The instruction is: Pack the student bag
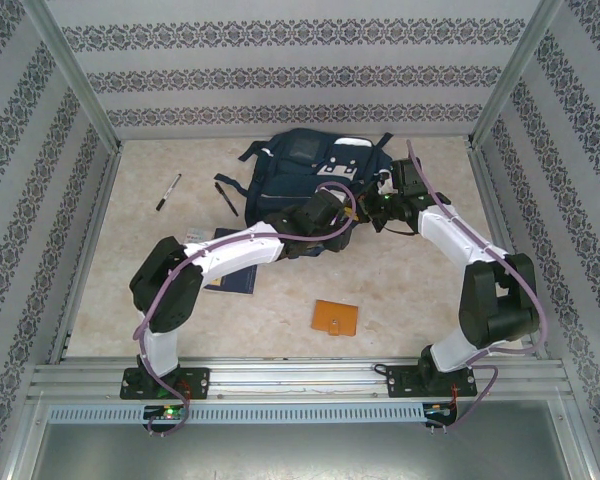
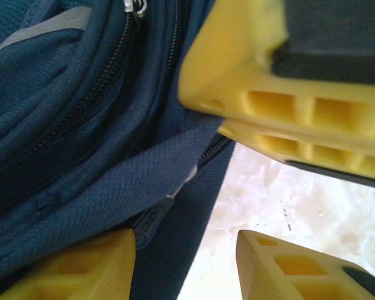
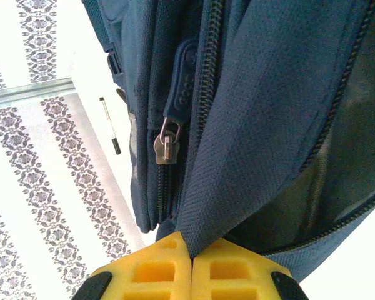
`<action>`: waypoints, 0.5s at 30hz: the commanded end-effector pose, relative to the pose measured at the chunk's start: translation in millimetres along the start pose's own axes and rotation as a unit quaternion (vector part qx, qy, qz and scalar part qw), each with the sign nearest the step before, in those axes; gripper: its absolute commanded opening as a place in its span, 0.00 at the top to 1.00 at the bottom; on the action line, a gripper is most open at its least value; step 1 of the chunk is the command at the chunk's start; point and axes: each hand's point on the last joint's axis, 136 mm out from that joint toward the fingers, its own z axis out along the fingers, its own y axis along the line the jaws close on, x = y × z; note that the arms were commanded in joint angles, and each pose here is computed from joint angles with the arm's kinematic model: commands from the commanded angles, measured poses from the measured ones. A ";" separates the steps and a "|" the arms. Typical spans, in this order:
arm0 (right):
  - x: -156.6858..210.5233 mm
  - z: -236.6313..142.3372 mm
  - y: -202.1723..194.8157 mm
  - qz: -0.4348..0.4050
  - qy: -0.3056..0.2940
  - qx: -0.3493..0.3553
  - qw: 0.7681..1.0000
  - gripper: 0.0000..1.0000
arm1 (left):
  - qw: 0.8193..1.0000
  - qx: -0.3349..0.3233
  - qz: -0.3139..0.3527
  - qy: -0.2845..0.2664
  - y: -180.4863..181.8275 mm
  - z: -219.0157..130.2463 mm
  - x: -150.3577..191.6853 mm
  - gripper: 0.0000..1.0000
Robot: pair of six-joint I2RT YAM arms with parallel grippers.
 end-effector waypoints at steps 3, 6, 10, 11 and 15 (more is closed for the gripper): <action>18.9 -29.5 56.3 -0.052 0.011 -0.068 0.996 1.00 | 0.996 -0.080 0.003 -0.033 36.1 -9.3 -11.9 0.49; 21.7 -31.2 57.8 -0.054 0.015 -0.070 0.996 1.00 | 0.997 -0.059 0.004 -0.044 31.5 -17.1 -13.7 0.49; 25.9 -31.6 60.5 -0.053 0.023 -0.075 0.995 1.00 | 0.999 -0.012 -0.002 -0.036 23.5 -12.7 -10.1 0.49; 27.8 -32.5 62.7 -0.054 0.026 -0.078 0.995 1.00 | 0.999 -0.008 -0.003 -0.034 23.5 -10.9 -9.3 0.50; 30.4 -33.2 63.0 -0.059 0.030 -0.078 0.995 1.00 | 0.999 -0.005 -0.014 -0.042 25.2 -15.4 -12.9 0.50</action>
